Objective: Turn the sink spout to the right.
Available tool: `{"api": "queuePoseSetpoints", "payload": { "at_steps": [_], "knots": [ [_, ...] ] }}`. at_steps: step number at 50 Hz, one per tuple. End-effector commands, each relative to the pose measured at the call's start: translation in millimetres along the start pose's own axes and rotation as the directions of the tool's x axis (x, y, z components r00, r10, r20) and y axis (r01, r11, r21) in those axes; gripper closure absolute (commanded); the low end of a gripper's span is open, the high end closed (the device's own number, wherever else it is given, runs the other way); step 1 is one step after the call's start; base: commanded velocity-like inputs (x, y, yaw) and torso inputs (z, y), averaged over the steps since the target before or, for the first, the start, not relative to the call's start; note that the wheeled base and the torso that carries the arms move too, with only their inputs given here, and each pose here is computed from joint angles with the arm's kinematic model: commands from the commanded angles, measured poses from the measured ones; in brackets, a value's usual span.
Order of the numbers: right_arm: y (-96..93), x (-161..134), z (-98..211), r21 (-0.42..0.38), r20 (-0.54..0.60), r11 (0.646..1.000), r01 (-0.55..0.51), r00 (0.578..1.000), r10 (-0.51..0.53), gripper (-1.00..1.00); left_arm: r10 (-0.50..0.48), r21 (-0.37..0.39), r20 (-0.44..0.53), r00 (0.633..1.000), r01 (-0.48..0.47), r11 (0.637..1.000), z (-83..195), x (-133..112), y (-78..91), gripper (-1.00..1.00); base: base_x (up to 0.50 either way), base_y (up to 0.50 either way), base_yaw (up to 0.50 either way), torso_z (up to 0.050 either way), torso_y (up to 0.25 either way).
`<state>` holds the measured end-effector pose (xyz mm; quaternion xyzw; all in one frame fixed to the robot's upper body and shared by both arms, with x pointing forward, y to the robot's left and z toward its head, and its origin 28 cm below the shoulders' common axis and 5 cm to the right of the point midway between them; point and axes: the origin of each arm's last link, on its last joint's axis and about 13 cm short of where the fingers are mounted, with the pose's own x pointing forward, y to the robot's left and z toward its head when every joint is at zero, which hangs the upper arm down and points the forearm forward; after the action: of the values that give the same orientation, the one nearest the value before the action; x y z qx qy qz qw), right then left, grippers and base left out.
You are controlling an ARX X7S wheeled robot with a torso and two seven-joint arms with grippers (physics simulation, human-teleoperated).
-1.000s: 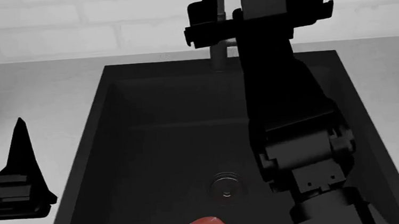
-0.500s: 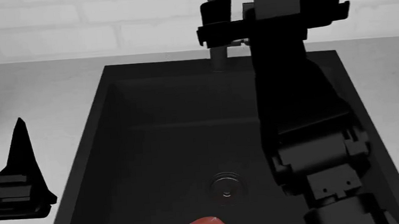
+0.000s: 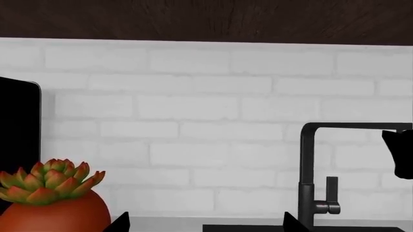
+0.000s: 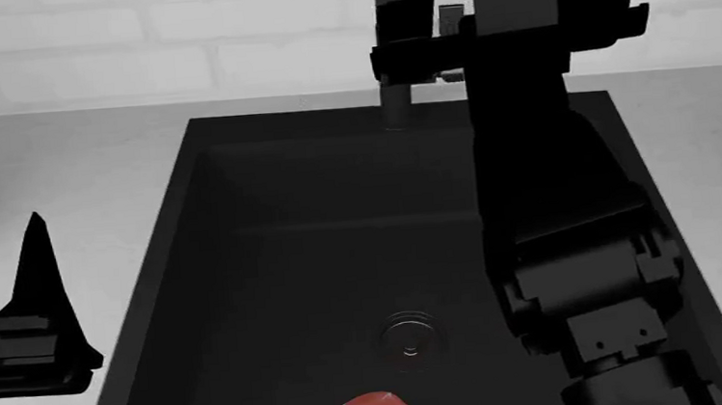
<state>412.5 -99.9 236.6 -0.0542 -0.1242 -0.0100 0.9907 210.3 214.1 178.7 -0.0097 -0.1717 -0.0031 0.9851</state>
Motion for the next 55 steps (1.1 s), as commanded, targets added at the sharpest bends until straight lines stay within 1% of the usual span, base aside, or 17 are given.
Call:
{"api": "queuePoseSetpoints", "payload": {
  "at_steps": [1, 10, 22, 27, 28, 44, 55],
  "knots": [
    [-5.3, 3.0, 2.9, -0.012, 0.008, 1.0, 0.02, 1.0, -0.02, -1.0, -0.001, 0.001, 0.001, 1.0, 0.001, 1.0, 0.3, 0.0, -0.1, -1.0, 0.01, 0.0, 0.0, 0.0, 0.0],
    [-11.9, 6.1, 2.8, -0.036, 0.004, 0.999, 0.041, 0.999, -0.041, -1.0, 0.002, 0.002, 0.002, 1.0, -0.002, 1.0, 0.0, 0.0, 0.0, -1.0, 0.0, 0.0, 0.0, 0.0, 0.0],
    [-17.1, 9.7, 5.6, -0.047, 0.008, 0.997, 0.054, 0.999, -0.054, -1.0, 0.002, 0.004, 0.002, 1.0, -0.002, 1.0, 0.0, 0.0, -0.1, -1.0, 0.0, 0.0, 0.0, 0.0, 0.0],
    [-17.4, 13.3, 6.3, -0.045, 0.002, 0.997, 0.057, 0.998, -0.057, -1.0, 0.003, 0.004, 0.0, 1.0, -0.003, 1.0, 0.1, -0.1, 0.0, -1.0, 0.0, 0.0, 0.0, 0.0, 0.0],
    [-16.5, 14.1, 5.6, -0.074, -0.013, 0.996, 0.04, 0.999, -0.041, -1.0, 0.004, 0.003, 0.0, 1.0, -0.004, 1.0, 0.2, 0.0, 0.0, -1.0, 0.0, 0.0, 0.0, 0.0, 0.0],
    [-16.5, 14.3, 5.6, -0.074, -0.013, 0.996, 0.04, 0.999, -0.041, -1.0, 0.004, 0.003, 0.0, 1.0, -0.004, 1.0, 0.2, 0.0, 0.0, -1.0, 0.0, 0.0, 0.0, 0.0, 0.0],
    [-26.4, 23.7, 7.3, -0.093, -0.007, 0.993, 0.074, 0.997, -0.075, -1.0, 0.004, 0.004, -0.001, 1.0, -0.004, 1.0, 0.2, 0.4, -0.1, -1.0, 0.0, 0.0, 0.0, 0.0, 0.0]
  ]
}}
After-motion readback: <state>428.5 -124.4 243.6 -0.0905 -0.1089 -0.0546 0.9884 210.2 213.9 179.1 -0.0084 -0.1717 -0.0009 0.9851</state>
